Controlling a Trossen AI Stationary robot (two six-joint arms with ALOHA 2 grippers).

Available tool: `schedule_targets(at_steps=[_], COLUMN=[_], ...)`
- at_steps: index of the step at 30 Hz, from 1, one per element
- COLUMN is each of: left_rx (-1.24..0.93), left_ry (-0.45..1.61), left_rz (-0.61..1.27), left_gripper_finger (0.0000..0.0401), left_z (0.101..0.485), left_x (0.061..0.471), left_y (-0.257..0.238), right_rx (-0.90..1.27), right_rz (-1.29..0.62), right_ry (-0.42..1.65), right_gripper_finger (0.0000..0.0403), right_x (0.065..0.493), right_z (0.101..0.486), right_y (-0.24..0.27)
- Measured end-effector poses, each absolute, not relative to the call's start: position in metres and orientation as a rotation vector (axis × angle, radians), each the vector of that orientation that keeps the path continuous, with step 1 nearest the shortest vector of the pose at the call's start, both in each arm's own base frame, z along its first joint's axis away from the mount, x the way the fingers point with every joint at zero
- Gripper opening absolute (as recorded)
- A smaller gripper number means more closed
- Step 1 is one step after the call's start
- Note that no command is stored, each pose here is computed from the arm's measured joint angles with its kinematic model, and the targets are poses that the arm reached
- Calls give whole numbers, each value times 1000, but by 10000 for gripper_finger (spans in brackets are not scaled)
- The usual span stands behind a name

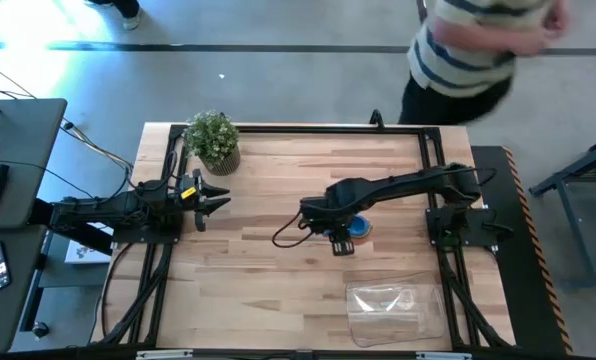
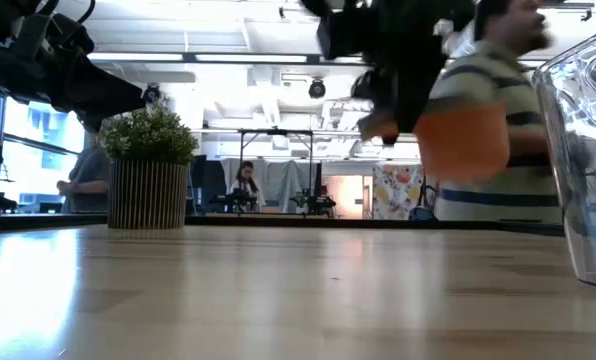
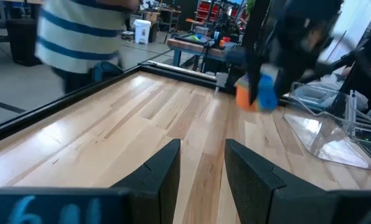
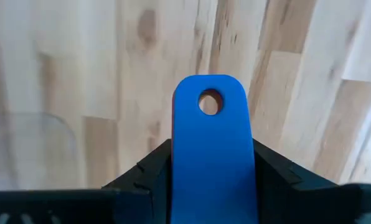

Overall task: Nest measuring cups in basket
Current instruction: Put the stacked measuring cups into the transparent bin

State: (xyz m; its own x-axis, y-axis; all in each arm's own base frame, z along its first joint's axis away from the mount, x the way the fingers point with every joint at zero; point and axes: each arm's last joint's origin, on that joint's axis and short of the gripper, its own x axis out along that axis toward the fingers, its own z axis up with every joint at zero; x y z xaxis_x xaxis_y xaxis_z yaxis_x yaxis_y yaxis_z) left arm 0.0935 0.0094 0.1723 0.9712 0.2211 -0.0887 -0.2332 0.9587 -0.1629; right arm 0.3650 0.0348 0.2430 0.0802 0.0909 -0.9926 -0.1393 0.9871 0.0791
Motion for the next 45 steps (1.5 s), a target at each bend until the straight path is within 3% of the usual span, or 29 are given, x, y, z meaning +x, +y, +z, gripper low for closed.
schedule_targets(at_steps=[10, 18, 38, 45], left_rx=[-173, -173, -173, -173], left_ry=[70, 70, 70, 70], left_rz=[231, 231, 231, 231], left_gripper_finger=[115, 115, 115, 115], left_z=[172, 172, 172, 172], left_x=[94, 94, 94, 94], left_y=[9, 9, 9, 9], right_rx=[104, 165, 262, 185], right_rz=[2, -126, -182, -169], right_ry=[1311, 1309, 1292, 1333], right_gripper_finger=[146, 144, 144, 143], right_x=[322, 281, 219, 214], right_z=[312, 341, 342, 320], right_y=[52, 72, 179, 214])
